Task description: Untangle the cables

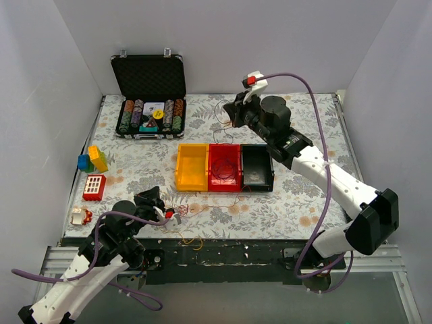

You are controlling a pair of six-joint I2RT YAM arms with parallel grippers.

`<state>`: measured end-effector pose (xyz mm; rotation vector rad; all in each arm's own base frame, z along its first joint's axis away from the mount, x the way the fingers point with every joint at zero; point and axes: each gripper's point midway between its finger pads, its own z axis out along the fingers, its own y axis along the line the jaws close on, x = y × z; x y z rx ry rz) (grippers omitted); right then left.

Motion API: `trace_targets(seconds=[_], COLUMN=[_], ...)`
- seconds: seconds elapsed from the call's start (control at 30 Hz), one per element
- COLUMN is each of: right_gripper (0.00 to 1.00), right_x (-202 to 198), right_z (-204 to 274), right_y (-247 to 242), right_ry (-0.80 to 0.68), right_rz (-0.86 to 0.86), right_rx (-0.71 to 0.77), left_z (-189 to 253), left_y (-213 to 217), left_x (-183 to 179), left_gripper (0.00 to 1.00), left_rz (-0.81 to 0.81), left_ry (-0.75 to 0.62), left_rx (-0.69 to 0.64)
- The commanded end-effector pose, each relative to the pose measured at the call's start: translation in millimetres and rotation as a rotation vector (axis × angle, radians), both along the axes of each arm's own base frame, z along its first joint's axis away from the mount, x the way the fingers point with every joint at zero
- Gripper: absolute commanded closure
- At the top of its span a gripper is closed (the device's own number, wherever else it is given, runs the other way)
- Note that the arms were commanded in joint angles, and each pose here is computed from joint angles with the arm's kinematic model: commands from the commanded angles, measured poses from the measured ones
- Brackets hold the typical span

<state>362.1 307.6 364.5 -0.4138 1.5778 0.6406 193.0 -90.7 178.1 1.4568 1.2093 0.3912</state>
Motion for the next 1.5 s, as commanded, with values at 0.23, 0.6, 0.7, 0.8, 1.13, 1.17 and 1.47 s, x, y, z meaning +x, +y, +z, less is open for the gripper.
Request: trace_targets(seconds=[0.23, 0.6, 0.7, 0.8, 1.13, 1.17, 1.47], right_gripper=[0.99, 0.99, 0.99, 0.99, 0.57, 0.54, 0.43], right_x=[3.5, -9.5, -7.2, -2.5, -9.9, -10.2, -21.4], right_z=[-65.4, -172.2, -197.1, -211.2, -229.1, -226.9, -172.7], right_y=[-2.4, -13.9, -6.9, 2.8, 10.1, 11.3, 1.3], right_ry=[0.109, 0.325, 0.384, 0.438, 0.522, 0.523, 0.446], right_rz=[-0.051, -0.112, -0.11, -0.102, -0.093, -0.09, -0.095], right_rx=[-0.012, -0.16, -0.222, -0.274, -0.372, -0.371, -0.315], left_z=[13.6, 13.5, 17.6, 22.9, 46.0, 45.7, 55.9], left_y=[3.3, -0.6, -2.6, -3.4, -8.6, -8.9, -10.7], left_x=[-6.1, -4.9, -4.1, -3.0, 2.7, 2.7, 4.1], left_gripper=[1.0, 1.0, 1.0, 1.0, 1.0, 1.0, 1.0], left_rz=[-0.009, -0.024, -0.031, -0.028, -0.021, -0.022, -0.018], left_ry=[-0.053, -0.053, -0.062, -0.068, -0.13, -0.129, -0.133], left_rx=[-0.051, -0.047, -0.05, -0.062, -0.15, -0.149, -0.181])
